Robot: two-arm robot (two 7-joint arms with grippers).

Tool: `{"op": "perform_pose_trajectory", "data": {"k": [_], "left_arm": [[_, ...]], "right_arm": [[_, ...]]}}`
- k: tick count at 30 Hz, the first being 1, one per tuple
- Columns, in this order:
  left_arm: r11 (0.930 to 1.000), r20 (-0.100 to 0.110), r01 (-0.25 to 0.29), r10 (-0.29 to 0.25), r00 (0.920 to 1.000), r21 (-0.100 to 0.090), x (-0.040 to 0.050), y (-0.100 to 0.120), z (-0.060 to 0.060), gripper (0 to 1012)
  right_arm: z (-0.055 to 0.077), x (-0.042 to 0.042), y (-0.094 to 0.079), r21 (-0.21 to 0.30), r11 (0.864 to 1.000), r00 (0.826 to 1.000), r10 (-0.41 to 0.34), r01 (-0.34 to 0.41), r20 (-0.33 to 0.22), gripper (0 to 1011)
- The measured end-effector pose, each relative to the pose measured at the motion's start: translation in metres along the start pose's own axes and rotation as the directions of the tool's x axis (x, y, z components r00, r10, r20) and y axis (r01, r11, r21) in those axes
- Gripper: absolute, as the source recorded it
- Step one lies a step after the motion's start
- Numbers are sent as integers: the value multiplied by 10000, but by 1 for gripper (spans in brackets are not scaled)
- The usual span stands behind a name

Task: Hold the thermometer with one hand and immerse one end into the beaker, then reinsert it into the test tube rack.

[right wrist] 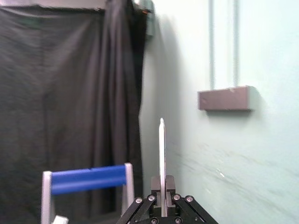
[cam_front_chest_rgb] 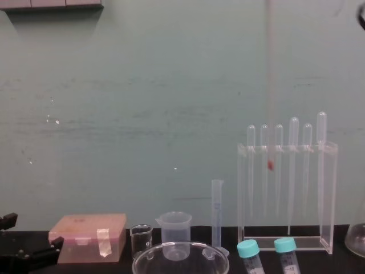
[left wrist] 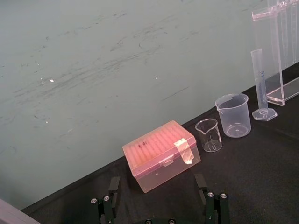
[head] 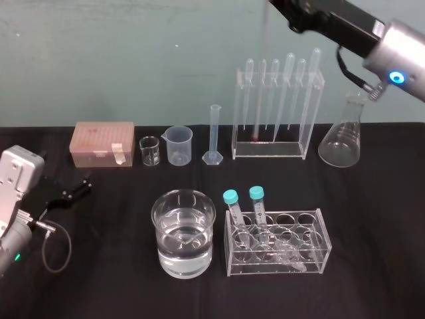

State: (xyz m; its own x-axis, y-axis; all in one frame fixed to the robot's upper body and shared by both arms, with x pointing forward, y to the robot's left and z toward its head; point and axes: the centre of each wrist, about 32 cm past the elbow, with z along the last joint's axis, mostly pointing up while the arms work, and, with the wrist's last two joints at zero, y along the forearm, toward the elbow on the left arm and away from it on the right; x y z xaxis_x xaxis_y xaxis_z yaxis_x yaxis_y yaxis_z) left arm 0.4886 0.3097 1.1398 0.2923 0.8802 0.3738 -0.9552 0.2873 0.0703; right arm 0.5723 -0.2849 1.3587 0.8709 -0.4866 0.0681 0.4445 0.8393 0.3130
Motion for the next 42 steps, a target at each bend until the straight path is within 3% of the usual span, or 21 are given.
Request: {"op": "perform_pose_trajectory", "data": {"k": [6, 10, 16, 25, 42], "left_arm": [[10000, 0, 0, 0, 10000, 0, 0, 0, 0, 1008], [10000, -1, -1, 1, 10000, 0, 0, 0, 0, 1008], [10000, 0, 0, 0, 10000, 0, 0, 0, 0, 1008], [10000, 0, 0, 0, 10000, 0, 0, 0, 0, 1008], [10000, 0, 0, 0, 10000, 0, 0, 0, 0, 1008]], "right_arm": [[-138, -80, -269, -298, 9972, 9975, -684, 690, 202, 58], [-291, -178, -433, -562, 9936, 9945, -958, 981, 431, 58], [-460, -264, -555, -859, 9892, 9928, -1170, 1189, 267, 58], [-649, -325, -623, -1112, 9863, 9921, -1243, 1216, -180, 58], [-723, -378, -710, -1411, 9814, 9895, -1378, 1304, -441, 58]]}}
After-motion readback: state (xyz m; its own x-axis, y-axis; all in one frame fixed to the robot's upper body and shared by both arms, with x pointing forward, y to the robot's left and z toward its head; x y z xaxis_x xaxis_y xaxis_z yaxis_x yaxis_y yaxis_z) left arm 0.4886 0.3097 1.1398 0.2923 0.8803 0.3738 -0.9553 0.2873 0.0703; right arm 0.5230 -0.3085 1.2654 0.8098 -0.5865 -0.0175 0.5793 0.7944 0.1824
